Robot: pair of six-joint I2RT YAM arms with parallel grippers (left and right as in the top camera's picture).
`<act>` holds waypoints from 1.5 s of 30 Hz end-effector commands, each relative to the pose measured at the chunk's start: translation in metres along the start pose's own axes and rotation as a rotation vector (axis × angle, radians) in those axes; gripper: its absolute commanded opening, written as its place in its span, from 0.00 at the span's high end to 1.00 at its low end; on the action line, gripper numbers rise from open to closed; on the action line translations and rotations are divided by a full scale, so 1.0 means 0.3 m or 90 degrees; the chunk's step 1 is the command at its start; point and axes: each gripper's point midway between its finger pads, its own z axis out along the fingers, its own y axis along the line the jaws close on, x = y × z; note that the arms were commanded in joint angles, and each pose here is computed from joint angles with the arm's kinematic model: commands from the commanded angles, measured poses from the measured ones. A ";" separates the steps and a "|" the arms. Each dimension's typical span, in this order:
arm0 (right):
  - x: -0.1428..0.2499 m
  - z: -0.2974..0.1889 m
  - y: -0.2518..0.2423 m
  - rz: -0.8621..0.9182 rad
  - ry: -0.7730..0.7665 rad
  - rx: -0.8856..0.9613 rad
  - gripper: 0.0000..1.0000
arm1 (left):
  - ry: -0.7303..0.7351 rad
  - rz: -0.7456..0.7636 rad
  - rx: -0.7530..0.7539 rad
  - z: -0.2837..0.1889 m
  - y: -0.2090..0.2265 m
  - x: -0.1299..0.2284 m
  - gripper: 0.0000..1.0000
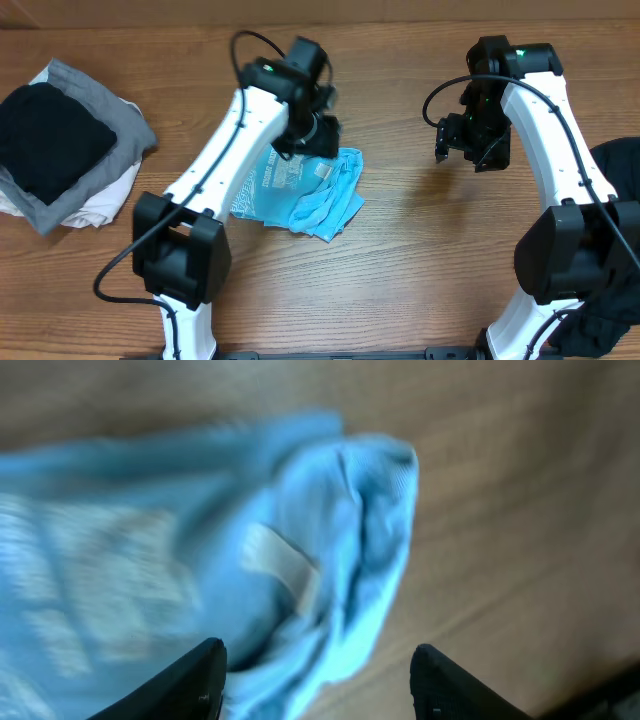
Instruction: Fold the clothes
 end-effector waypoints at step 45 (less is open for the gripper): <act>0.056 0.407 0.465 -0.185 0.068 0.027 0.85 | 0.282 -0.177 -0.250 0.179 0.507 0.232 0.96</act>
